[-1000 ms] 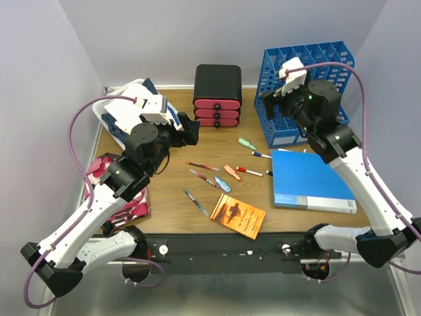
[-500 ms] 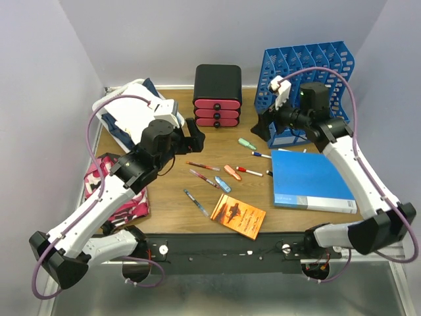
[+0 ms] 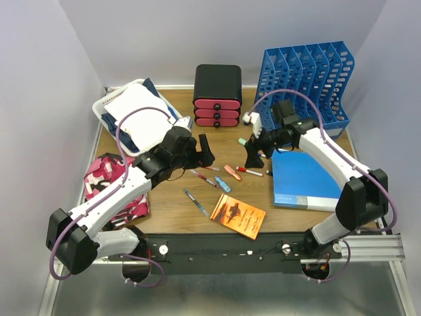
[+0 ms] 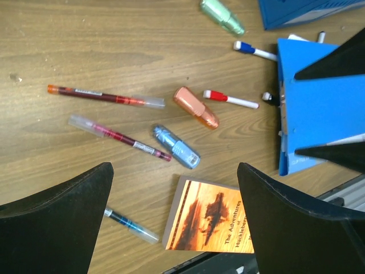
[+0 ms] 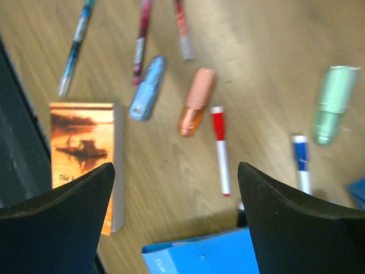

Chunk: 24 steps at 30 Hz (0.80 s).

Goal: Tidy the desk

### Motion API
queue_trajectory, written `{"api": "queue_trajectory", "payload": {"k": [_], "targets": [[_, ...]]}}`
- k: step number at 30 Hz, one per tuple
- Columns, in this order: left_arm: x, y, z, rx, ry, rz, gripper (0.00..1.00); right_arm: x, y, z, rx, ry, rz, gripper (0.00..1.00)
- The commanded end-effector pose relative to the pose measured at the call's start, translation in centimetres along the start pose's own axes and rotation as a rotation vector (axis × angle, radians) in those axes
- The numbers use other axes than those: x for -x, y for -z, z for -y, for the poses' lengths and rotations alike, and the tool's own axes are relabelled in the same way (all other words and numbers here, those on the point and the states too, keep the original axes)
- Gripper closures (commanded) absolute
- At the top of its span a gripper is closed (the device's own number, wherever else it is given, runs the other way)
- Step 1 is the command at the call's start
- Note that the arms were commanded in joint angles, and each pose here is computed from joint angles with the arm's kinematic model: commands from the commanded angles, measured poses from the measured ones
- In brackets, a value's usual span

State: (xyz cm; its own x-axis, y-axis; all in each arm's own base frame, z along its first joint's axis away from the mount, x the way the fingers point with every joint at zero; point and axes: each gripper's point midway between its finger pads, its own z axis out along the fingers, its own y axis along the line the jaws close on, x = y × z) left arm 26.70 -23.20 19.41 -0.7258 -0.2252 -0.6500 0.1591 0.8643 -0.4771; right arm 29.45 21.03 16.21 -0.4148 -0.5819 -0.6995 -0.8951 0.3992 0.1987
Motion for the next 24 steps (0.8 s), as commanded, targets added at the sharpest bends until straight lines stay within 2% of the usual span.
{"api": "queue_trajectory", "payload": {"k": [1,7,19,24], "targets": [[-2.0,-0.4,-1.5,0.042,0.014,-0.059,0.01,-2.9,-2.6,-2.9,0.081,-0.014,-0.087,0.05],[-4.0,-1.1,-2.2,0.032,0.070,-0.084,0.01,-3.7,-4.5,-3.5,0.109,-0.081,-0.125,0.10],[-6.8,-1.3,-1.3,-0.081,0.066,-0.174,0.01,-9.1,-5.4,-10.4,0.341,-0.106,-0.261,0.10],[-8.5,-0.9,-1.3,-0.107,0.077,-0.240,0.01,-9.9,-8.0,-10.4,0.313,-0.145,-0.306,0.10]]}}
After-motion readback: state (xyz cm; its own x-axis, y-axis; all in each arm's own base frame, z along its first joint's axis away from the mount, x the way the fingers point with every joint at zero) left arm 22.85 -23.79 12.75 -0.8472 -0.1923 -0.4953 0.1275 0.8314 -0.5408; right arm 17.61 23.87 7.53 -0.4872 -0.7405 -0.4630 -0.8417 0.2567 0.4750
